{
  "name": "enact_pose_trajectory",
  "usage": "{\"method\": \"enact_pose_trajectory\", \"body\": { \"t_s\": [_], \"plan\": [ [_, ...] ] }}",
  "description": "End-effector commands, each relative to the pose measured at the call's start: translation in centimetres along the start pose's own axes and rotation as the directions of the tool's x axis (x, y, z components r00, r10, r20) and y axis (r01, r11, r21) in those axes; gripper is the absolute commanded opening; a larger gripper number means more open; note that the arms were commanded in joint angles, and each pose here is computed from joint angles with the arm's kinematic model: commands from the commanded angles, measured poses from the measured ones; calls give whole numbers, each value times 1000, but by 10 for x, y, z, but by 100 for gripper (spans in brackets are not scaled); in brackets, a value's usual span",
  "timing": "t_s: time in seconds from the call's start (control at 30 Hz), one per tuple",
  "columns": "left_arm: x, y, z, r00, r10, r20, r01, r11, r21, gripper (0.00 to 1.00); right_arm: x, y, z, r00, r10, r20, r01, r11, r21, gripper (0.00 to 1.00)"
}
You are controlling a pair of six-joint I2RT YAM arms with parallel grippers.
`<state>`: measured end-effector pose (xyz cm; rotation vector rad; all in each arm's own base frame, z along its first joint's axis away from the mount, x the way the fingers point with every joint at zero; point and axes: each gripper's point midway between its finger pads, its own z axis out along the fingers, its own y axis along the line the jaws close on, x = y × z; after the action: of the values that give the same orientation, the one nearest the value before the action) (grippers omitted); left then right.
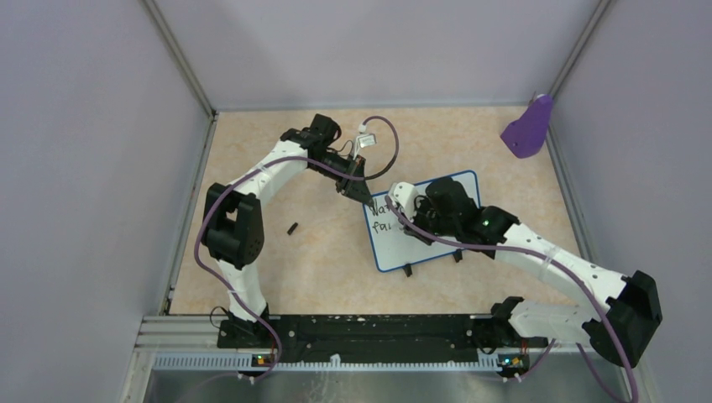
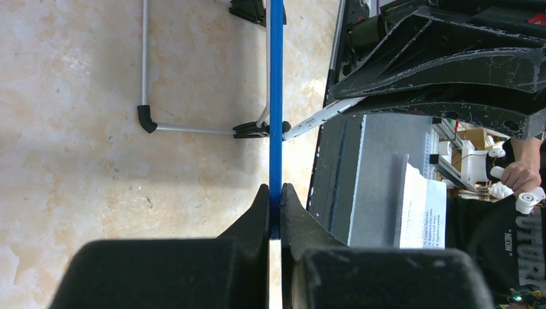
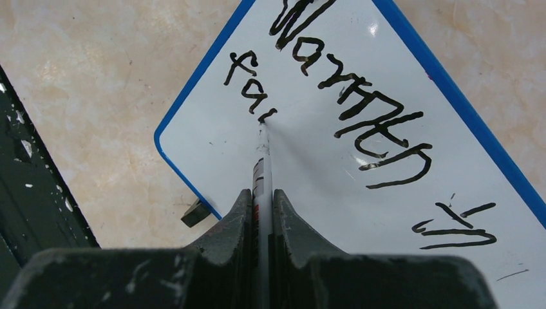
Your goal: Write a sentence on the whiteboard
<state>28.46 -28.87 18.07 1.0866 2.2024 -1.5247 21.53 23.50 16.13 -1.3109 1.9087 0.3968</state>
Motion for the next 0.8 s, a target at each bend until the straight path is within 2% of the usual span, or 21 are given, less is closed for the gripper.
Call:
{"method": "enact_pose_trajectory", "body": {
  "t_s": [0.0, 0.23, 0.77],
  "plan": [
    [-7, 4, -3, 1000, 28, 8, -28, 999, -19, 0, -35, -27, -15, 992, 32, 123, -46, 993, 112, 0],
    [-7, 3, -3, 1000, 29, 9, -29, 999, -17, 0, -36, -34, -15, 991, 46, 125, -64, 987, 144, 0],
    [-7, 4, -3, 999, 30, 9, -30, 999, -15, 0, 4, -18, -12, 1000, 28, 1, -28, 996, 88, 0]
  ]
}}
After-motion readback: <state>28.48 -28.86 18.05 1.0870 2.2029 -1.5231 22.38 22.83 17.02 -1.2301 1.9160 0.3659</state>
